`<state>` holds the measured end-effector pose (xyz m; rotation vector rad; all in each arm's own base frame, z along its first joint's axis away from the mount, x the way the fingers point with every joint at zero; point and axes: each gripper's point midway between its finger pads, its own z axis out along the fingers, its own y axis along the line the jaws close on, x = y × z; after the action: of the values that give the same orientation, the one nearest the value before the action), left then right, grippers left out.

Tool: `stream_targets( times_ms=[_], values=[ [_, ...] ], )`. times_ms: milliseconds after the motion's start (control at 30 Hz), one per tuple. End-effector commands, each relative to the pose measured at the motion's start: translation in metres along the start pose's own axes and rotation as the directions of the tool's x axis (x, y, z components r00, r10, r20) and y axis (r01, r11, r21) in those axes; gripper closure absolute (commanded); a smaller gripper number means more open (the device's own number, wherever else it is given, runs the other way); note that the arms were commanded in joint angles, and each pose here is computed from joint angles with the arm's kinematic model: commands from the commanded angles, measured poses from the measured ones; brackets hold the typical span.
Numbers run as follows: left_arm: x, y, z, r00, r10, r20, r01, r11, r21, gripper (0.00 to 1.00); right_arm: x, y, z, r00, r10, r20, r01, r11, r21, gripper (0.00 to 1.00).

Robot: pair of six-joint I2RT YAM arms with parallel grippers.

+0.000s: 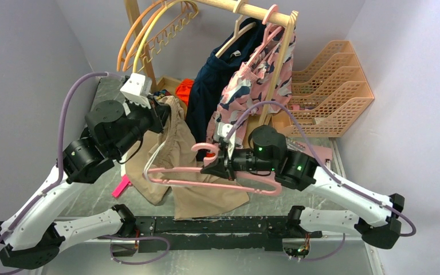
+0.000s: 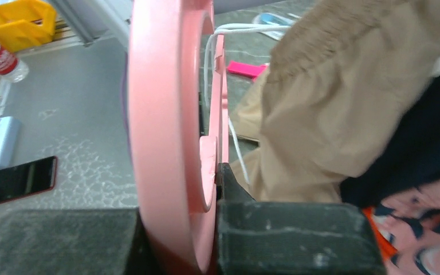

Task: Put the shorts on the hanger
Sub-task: Hang the shorts on the hanger.

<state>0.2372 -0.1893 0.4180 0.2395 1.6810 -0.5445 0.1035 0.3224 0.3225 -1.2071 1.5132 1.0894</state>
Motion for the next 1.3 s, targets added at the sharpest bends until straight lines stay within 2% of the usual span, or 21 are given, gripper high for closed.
stream_targets(
  times_ms=[0,300,533,733,900,1133,1267],
  values=[
    [-0.014,-0.013,0.006,0.998,-0.033,0.050,0.031,0.998,0.051,0.93,-0.005,0.030,0.022,0.999,0.003,0.036,0.001,0.994,-0.110,1.00],
    [-0.031,-0.020,0.010,0.996,-0.038,0.083,0.033,0.997,0.063,0.93,0.043,0.055,0.055,0.996,-0.001,-0.088,-0.011,0.990,-0.138,1.00],
    [-0.052,-0.024,0.010,0.993,-0.042,0.111,0.035,0.997,0.067,0.93,0.033,0.030,0.020,0.996,-0.056,-0.075,0.058,0.998,0.032,1.00],
    [-0.046,-0.009,0.014,0.995,-0.060,0.085,0.063,0.998,-0.029,0.93,0.006,0.021,-0.020,0.998,-0.046,0.034,0.041,0.990,0.132,1.00],
    [-0.045,0.000,0.017,0.991,-0.106,0.077,0.113,0.989,-0.096,0.93,0.029,0.014,-0.013,0.999,-0.021,-0.035,0.027,0.986,0.165,1.00],
    [-0.053,-0.001,0.014,0.988,-0.123,0.097,0.131,0.987,-0.091,0.93,0.055,-0.002,0.008,0.994,-0.029,-0.103,0.052,0.973,0.227,1.00],
    [-0.057,-0.001,0.010,0.986,-0.126,0.105,0.135,0.987,-0.085,0.93,0.056,-0.039,0.002,0.995,-0.008,-0.096,0.050,0.897,0.440,1.00]
  ],
)
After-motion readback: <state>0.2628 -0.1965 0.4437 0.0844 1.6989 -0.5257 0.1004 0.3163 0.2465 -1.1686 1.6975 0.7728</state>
